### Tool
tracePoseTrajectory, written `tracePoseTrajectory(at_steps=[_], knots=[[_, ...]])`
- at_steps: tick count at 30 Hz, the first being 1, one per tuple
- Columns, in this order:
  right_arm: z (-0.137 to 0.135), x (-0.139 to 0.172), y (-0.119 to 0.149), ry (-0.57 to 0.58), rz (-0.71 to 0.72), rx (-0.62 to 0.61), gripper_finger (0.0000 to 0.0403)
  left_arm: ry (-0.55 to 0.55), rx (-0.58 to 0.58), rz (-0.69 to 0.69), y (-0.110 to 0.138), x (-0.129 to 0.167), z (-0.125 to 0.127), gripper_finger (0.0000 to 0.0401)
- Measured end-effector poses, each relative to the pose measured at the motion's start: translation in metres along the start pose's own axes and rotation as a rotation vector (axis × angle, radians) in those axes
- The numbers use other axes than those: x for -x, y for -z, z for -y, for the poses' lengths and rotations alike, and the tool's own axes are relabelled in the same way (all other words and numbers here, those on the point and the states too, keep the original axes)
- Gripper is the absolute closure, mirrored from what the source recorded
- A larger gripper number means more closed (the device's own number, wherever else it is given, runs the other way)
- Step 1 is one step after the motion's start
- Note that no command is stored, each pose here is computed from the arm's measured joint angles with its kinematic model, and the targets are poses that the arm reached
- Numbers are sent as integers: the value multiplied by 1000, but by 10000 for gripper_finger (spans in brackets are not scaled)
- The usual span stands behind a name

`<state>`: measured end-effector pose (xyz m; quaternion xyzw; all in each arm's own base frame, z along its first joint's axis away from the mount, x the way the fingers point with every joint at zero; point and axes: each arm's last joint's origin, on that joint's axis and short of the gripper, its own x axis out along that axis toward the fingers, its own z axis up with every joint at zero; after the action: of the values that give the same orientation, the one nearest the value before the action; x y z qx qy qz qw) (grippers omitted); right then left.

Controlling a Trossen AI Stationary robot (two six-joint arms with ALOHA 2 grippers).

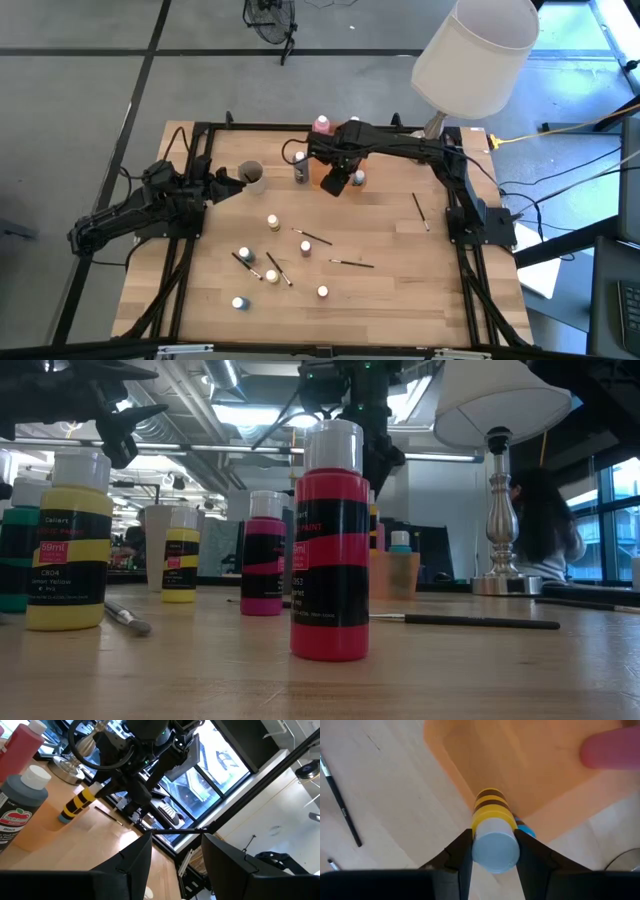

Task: Pick & Place Paint Supplies
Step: Put the small dark yellow paint bottle into the orange bin

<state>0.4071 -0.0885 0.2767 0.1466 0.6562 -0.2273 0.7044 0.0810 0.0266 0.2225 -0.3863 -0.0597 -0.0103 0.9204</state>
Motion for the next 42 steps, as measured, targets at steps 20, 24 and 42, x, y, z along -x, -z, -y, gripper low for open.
tracePoseTrajectory(at_steps=[20, 24, 42], knots=[[-1, -11, -6, -13, -5, 0, 283, 0, 0, 0, 0, 0, 0, 232], [-1, -13, -8, -14, -4, 4, 283, 0, 1, 0, 0, 0, 0, 232], [-5, -34, -14, -48, -56, 38, 283, 8, 26, -10, 0, 0, 0, 232]])
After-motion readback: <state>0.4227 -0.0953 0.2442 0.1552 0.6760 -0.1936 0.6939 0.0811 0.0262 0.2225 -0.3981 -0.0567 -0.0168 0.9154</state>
